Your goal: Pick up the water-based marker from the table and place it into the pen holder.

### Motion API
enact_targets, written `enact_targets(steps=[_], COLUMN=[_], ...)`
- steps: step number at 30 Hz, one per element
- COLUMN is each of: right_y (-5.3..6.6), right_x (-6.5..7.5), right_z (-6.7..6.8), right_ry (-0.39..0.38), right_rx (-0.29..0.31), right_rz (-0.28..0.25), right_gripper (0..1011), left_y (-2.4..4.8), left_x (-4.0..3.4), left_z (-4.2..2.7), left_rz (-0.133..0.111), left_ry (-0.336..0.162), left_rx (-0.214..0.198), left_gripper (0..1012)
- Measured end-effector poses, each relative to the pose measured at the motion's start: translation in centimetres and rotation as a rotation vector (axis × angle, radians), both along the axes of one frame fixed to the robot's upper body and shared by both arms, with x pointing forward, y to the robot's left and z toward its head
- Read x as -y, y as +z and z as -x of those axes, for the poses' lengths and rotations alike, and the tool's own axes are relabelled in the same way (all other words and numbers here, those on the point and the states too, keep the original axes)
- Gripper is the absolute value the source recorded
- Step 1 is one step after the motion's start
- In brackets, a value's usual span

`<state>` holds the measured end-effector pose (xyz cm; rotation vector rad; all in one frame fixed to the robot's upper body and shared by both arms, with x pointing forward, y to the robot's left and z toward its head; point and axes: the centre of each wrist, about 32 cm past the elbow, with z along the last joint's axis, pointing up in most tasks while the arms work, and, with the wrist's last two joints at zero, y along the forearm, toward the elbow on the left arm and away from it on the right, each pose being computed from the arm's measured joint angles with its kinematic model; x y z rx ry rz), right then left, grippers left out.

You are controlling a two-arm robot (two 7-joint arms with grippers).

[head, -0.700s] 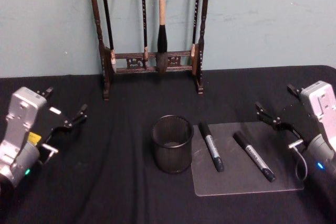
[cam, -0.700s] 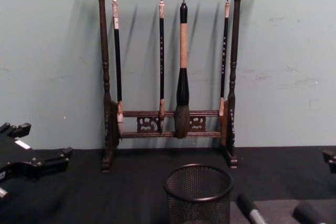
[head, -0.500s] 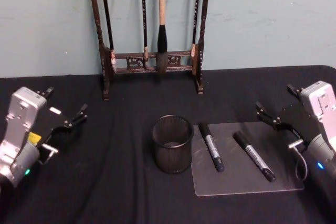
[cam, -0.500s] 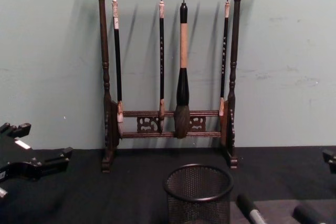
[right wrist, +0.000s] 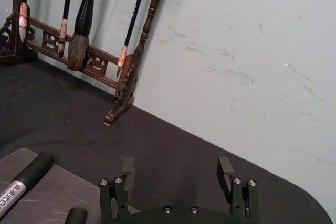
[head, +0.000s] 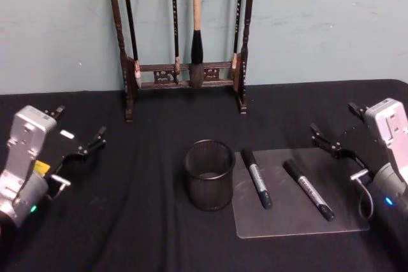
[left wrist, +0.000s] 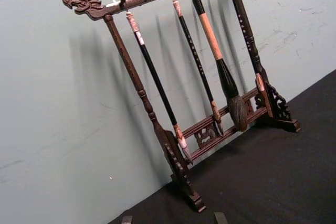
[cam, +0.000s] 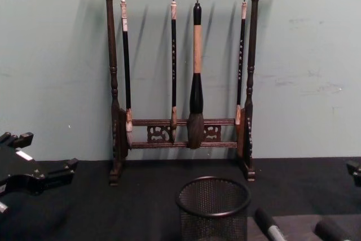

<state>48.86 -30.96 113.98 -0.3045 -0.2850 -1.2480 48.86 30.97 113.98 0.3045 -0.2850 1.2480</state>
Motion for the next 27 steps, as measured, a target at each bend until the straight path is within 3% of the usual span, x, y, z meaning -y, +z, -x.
enact_targets(steps=[7, 15, 21, 23, 27], right_y=[0.0, 1.1, 2.9, 3.0, 3.3], right_x=[0.0, -0.6, -1.5, -1.5, -1.9], right_z=[0.0, 0.6, 1.1, 1.1, 1.1], right_ry=[0.001, 0.005, 0.01, 0.009, 0.005], right_rx=[0.001, -0.025, -0.197, -0.21, -0.294], right_rz=[0.0, -0.017, -0.06, -0.062, -0.073], right_gripper=[1002, 1002, 1002, 1002, 1002], left_y=[0.0, 0.0, 0.0, 0.0, 0.0], left_x=[0.0, 0.0, 0.0, 0.0, 0.0], left_z=[0.0, 0.0, 0.0, 0.0, 0.0], left_rz=[0.0, 0.0, 0.0, 0.0, 0.0], left_ry=[0.0, 0.0, 0.0, 0.0, 0.0], left_rx=[0.0, 0.0, 0.0, 0.0, 0.0], left_gripper=[1009, 1009, 1009, 1009, 1009])
